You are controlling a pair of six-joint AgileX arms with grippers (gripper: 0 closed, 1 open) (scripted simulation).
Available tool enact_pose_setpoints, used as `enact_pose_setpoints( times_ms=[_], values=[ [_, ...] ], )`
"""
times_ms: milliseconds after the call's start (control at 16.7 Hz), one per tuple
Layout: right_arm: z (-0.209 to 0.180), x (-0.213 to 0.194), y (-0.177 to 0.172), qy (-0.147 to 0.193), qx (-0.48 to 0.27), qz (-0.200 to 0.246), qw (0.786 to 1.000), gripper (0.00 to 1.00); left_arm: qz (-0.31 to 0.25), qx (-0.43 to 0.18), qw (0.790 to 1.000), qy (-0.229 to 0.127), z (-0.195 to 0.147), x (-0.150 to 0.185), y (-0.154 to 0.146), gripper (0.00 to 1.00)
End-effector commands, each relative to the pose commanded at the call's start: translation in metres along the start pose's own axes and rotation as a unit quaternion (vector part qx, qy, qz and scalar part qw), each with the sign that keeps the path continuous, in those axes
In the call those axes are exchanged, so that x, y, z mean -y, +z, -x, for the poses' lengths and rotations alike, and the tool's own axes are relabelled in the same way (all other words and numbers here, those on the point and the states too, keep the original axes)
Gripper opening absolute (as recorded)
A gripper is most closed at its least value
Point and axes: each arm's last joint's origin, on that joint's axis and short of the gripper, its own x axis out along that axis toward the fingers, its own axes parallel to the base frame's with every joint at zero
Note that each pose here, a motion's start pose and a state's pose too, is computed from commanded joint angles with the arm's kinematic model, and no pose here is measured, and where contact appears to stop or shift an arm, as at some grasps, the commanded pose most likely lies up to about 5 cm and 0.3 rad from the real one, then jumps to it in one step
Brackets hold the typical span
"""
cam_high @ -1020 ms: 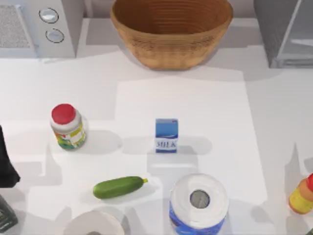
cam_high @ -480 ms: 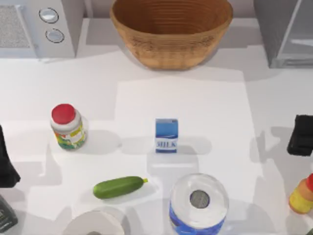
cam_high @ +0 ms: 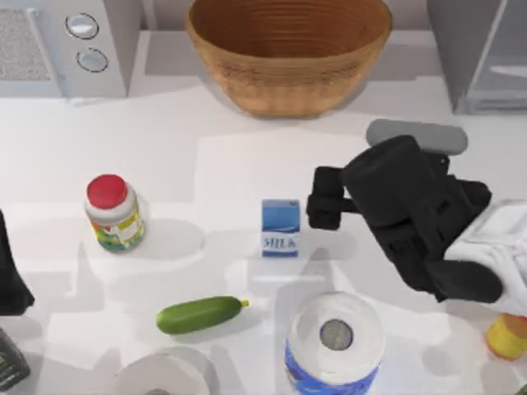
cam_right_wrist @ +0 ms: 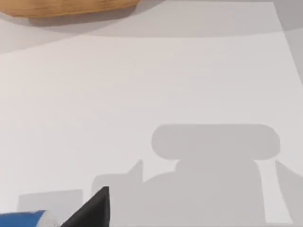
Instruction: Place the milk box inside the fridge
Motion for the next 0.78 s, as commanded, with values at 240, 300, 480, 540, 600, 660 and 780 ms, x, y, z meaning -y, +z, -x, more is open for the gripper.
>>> enact_pose_setpoints(
  times_ms=[240, 300, 480, 540, 600, 660, 780],
  values=[
    [-0.017, -0.066, -0.038, 0.002, 0.007, 0.026, 1.0, 1.0, 0.0, 0.0, 1.0, 0.0, 0.0, 0.0, 0.0, 1.0],
    [-0.02, -0.078, -0.048, 0.003, 0.01, 0.032, 0.999, 1.0, 0.0, 0.0, 1.0, 0.0, 0.0, 0.0, 0.0, 1.0],
    [-0.026, -0.097, -0.07, 0.0, 0.013, 0.048, 0.999, 1.0, 0.0, 0.0, 1.0, 0.0, 0.0, 0.0, 0.0, 1.0],
    [-0.027, -0.098, -0.073, -0.001, 0.013, 0.051, 0.999, 1.0, 0.0, 0.0, 1.0, 0.0, 0.0, 0.0, 0.0, 1.0],
    [-0.027, -0.099, -0.074, -0.002, 0.013, 0.052, 0.999, 1.0, 0.0, 0.0, 1.0, 0.0, 0.0, 0.0, 0.0, 1.0],
    [-0.027, -0.099, -0.074, -0.002, 0.013, 0.052, 0.999, 1.0, 0.0, 0.0, 1.0, 0.0, 0.0, 0.0, 0.0, 1.0],
    [-0.027, -0.099, -0.074, -0.002, 0.013, 0.052, 0.999, 1.0, 0.0, 0.0, 1.0, 0.0, 0.0, 0.0, 0.0, 1.0]
  ],
)
